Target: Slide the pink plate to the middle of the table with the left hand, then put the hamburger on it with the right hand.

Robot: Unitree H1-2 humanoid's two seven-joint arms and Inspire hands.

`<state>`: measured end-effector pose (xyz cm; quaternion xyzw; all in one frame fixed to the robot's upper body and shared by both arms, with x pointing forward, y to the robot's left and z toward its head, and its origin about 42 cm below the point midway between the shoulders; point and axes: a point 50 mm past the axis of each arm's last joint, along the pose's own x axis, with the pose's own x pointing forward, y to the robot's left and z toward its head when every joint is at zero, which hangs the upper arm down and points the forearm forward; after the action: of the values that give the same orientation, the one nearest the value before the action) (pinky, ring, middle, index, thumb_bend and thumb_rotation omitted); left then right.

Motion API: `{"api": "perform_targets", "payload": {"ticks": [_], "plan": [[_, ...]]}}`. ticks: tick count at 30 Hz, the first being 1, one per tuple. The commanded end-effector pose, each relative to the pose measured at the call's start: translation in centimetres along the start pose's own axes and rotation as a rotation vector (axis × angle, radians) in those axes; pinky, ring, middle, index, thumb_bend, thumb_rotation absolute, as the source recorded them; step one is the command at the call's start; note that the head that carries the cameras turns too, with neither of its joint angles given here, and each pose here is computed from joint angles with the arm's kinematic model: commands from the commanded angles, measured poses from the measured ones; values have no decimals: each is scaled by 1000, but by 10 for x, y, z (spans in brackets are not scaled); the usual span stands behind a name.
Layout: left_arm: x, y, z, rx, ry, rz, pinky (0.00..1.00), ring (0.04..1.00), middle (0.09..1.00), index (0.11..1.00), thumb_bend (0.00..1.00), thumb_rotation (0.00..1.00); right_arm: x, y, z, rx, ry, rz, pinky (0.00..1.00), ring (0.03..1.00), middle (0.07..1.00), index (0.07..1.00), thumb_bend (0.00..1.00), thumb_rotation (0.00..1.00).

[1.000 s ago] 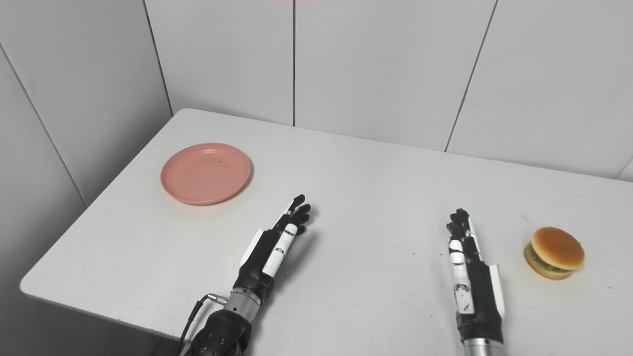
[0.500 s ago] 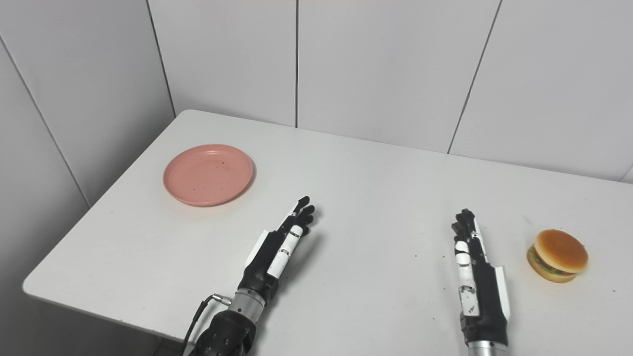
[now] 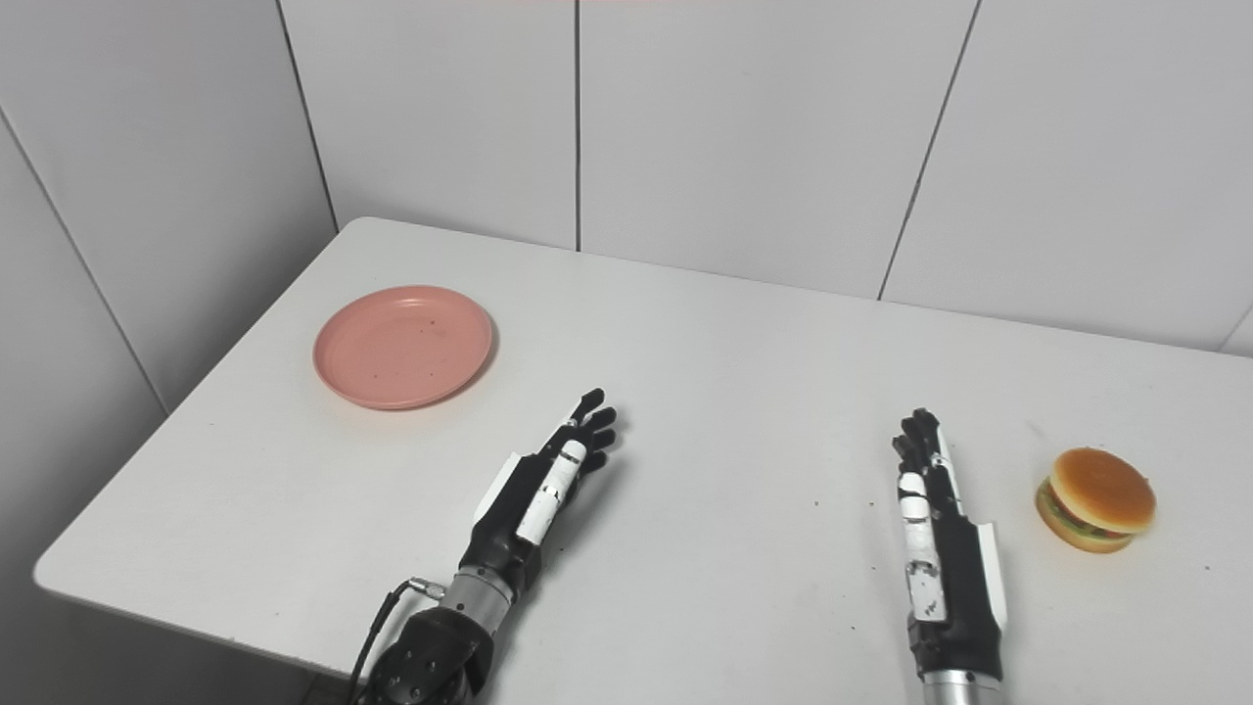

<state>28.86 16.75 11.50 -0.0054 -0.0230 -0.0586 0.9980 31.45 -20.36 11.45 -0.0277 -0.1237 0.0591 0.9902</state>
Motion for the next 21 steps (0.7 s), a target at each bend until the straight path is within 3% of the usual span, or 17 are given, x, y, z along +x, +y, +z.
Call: {"api": "perform_targets", "payload": {"ticks": [1,16,21], "plan": [[16,-1,28,-7,-104,-18,932,931,945,933,338,999,-22,-11,-35,-19,126,-19,988,949,959,966,97,1000],[41,31,96,4,-295,39,898,886,908,896,466,954,-22,-15,-39,-35,128,-21,1000,949,950,956,100,1000],[50,45,119,1,-342,99,898,875,895,889,439,965,-22,-16,-40,-36,132,-24,1000,948,948,955,74,1000]]}}
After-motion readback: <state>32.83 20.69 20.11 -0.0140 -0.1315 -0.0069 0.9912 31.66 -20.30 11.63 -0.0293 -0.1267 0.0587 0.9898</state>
